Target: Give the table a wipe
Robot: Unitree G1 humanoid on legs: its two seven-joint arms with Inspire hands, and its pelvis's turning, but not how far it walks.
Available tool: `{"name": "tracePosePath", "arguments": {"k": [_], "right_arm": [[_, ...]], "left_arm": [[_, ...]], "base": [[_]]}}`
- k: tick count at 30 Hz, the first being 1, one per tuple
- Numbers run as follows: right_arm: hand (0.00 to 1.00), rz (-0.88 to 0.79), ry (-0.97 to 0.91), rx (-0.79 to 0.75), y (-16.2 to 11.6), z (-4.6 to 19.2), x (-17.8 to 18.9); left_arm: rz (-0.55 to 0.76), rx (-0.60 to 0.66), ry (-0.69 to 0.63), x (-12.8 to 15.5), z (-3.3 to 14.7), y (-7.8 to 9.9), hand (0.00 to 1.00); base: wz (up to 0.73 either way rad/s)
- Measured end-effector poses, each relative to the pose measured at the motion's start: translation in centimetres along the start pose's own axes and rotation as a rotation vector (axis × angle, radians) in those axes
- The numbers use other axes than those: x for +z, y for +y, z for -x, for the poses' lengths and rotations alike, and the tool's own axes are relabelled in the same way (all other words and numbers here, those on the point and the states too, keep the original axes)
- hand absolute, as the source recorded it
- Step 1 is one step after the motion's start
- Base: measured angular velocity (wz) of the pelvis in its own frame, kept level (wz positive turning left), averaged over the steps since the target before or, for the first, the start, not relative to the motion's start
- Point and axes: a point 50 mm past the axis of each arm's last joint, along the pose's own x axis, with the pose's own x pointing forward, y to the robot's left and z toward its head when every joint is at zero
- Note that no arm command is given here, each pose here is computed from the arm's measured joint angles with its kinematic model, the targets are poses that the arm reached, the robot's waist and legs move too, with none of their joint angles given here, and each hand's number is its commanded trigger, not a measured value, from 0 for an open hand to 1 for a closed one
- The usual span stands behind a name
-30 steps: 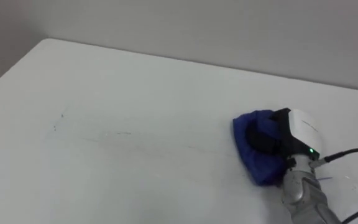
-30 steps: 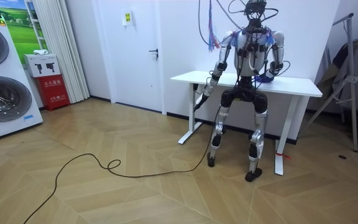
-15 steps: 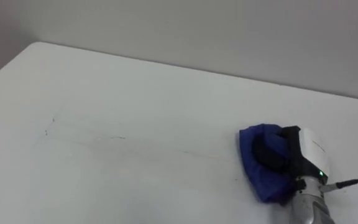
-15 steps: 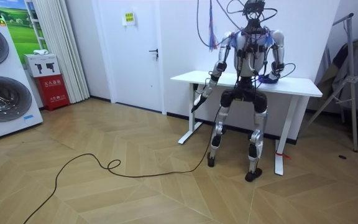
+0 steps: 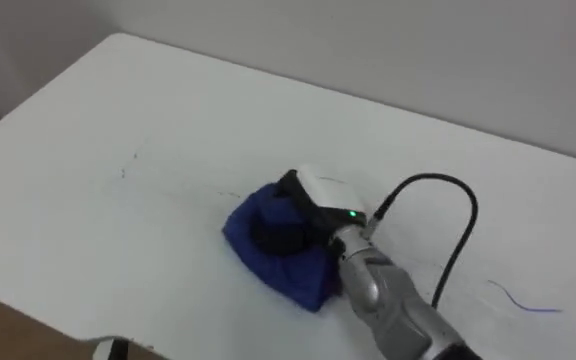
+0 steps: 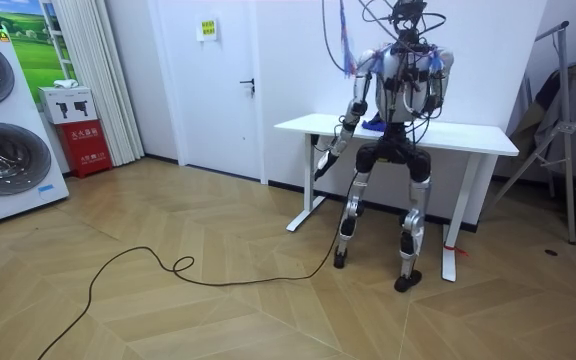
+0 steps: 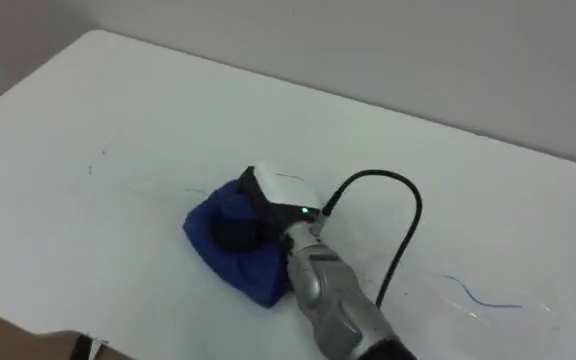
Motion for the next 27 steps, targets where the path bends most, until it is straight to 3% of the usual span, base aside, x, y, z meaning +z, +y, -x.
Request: {"name": "tracePosePath", "arguments": {"k": [1,5,9,15,21,24,27], "right_arm": [[1.00,-0.014,0.017,-0.029,0.2,0.8,-0.6],[1.00,-0.056,0.278,-0.316,-1.4,9.2,-8.3],[1.00,-0.089,0.629,-0.556,-3.8,16.5,-15.4],[1.00,-0.109,0.853,-0.629,-5.0,20.4,-19.2],[1.00,-0.119,0.835,-0.608,-5.2,17.2,-18.7],[1.00,-0.070,0.688,-0.504,-5.2,12.1,-15.9],[1.00,-0.014,0.347,-0.283,-3.9,4.1,-9.1]], "left_arm": [[-0.009,0.011,0.027,-0.9,0.0,0.3,0.00],[-0.001,0.125,0.165,-4.3,-0.3,3.5,0.00],[0.030,0.197,0.102,-3.3,-0.9,5.7,0.00],[0.011,0.181,-0.056,0.0,-1.1,5.1,0.00],[-0.060,0.086,-0.078,0.4,-0.7,2.1,0.00],[-0.093,0.027,-0.061,0.3,-0.5,0.2,0.00],[-0.075,-0.007,-0.022,0.5,-0.4,-1.0,0.00]], "base": [[0.35],[0.10],[-0.04],[0.00],[-0.27],[-0.54],[-0.18]]}}
